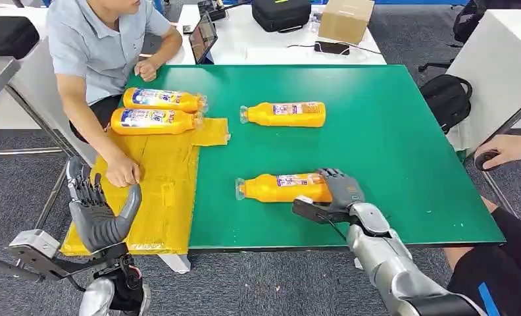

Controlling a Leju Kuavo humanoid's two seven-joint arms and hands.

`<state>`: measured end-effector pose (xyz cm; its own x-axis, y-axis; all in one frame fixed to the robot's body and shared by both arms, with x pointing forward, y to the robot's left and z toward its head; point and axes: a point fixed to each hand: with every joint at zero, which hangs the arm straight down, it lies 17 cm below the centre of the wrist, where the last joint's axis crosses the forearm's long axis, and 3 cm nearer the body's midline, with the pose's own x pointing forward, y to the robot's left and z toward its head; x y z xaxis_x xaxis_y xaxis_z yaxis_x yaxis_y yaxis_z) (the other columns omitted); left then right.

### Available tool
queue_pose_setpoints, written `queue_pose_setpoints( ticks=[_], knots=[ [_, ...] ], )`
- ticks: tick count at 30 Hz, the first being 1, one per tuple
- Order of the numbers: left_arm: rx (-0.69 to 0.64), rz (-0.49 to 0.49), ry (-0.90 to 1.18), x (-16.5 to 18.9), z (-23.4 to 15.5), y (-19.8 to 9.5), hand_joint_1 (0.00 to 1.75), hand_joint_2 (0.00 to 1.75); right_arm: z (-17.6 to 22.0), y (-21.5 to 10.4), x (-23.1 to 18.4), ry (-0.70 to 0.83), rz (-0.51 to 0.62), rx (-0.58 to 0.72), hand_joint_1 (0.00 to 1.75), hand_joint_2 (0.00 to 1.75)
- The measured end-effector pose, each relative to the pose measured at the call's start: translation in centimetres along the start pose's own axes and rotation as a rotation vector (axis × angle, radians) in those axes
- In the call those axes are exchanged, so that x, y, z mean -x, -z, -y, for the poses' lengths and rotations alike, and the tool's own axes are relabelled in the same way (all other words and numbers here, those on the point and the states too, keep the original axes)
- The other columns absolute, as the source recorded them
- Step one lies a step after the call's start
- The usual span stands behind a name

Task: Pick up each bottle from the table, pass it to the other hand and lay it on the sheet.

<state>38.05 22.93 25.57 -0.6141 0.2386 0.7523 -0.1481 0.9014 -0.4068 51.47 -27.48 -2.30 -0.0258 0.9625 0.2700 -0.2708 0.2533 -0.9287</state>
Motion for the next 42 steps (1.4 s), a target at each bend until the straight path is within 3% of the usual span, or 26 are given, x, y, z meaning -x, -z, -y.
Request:
queue_pose_setpoints(
  ticks=[13,18,22,23,24,25,29,33,42],
  knots=[
    [0.012,0.007,-0.013,0.4,0.4,0.3,0.0,1.75,0.1,-0.5,-0.7,0.216,0.076,0.026,1.75,1.75],
    [0.012,0.036,0.052,0.3,0.4,0.4,0.0,1.75,1.2,-1.3,-1.8,0.407,0.144,0.126,1.75,1.75],
    [0.011,0.04,0.064,0.4,0.4,0.4,0.0,1.75,1.2,-1.4,-1.8,0.423,0.148,0.135,1.75,1.75],
    [0.028,0.035,0.161,1.1,0.7,0.1,0.0,1.75,1.5,-2.0,-2.2,0.513,0.159,0.198,1.75,1.75],
    [0.145,-0.142,0.168,5.6,2.9,-1.9,0.0,1.75,3.1,-2.8,-2.5,0.645,0.184,0.313,1.75,1.75],
    [0.177,-0.174,0.167,6.5,3.5,-2.9,0.0,1.75,3.5,-2.9,-2.5,0.68,0.175,0.337,1.75,1.75],
    [0.266,-0.198,0.202,7.7,5.0,-4.9,0.0,1.75,4.8,-3.8,-1.9,0.819,0.148,0.437,1.75,1.75],
    [0.39,-0.25,0.146,8.5,7.5,-8.0,0.0,1.75,8.8,-5.0,-2.0,0.993,0.166,0.599,1.75,1.75],
    [0.593,-0.336,0.065,9.3,11.9,-13.2,0.0,1.75,13.2,-6.7,-6.0,1.089,0.309,0.689,1.75,1.75]
  ],
)
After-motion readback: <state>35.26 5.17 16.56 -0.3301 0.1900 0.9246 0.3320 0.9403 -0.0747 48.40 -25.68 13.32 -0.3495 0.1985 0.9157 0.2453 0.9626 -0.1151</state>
